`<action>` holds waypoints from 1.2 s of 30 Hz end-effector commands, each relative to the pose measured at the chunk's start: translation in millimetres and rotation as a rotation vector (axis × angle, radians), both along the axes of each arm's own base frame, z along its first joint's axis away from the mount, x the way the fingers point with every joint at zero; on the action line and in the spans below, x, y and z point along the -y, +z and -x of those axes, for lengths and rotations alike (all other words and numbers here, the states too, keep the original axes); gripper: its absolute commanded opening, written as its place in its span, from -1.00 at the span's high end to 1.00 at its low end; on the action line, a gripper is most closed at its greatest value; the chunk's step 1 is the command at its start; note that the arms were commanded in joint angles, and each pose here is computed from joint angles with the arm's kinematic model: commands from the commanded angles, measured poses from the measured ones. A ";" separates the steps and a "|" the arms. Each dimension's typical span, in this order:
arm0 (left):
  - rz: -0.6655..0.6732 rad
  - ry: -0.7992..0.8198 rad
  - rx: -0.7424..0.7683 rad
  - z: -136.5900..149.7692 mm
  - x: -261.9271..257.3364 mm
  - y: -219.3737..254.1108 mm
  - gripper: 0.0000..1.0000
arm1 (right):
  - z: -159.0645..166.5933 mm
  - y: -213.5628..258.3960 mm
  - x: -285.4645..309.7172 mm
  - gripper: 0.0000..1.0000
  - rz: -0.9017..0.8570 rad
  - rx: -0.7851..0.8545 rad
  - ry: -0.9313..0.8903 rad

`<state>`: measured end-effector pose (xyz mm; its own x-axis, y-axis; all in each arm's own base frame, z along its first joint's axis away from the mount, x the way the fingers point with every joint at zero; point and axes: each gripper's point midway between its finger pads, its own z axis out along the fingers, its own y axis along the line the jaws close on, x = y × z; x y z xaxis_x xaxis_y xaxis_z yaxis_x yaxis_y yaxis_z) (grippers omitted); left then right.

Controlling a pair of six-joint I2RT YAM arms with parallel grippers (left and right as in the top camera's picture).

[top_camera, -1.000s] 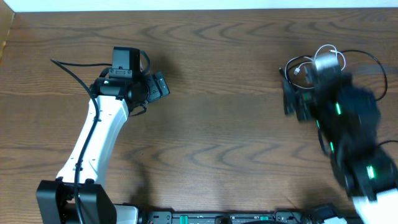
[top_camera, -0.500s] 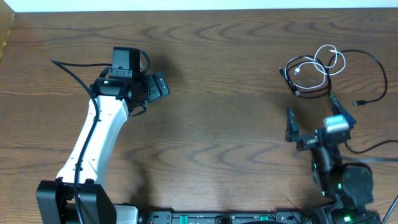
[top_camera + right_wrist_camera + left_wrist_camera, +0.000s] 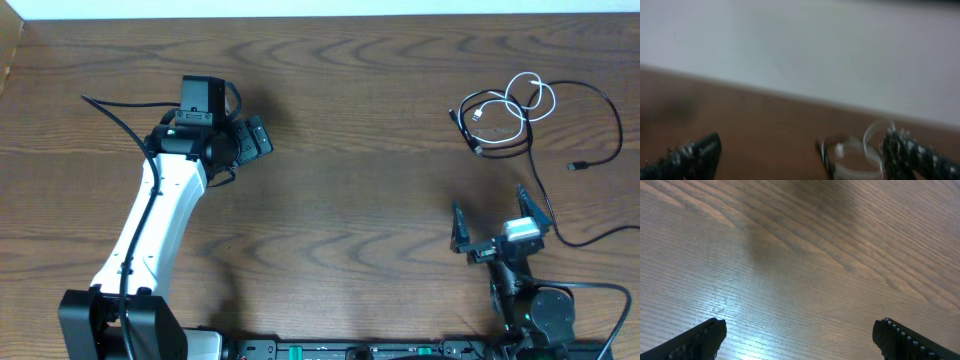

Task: Untangle cables

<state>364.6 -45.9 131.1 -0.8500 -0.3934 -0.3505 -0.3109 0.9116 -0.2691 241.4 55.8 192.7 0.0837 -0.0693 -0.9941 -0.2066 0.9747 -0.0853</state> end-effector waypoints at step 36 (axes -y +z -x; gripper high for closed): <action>0.008 -0.001 0.000 -1.4 0.9 0.9 -0.96 | -4.1 -36.2 37.2 -0.98 -0.144 -0.164 -0.144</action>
<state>364.5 -45.9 131.0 -0.8500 -0.3937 -0.3500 -0.3113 0.9114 -0.2691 246.0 16.6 156.6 -0.0802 0.0620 -0.9949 -0.0557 0.9962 0.0666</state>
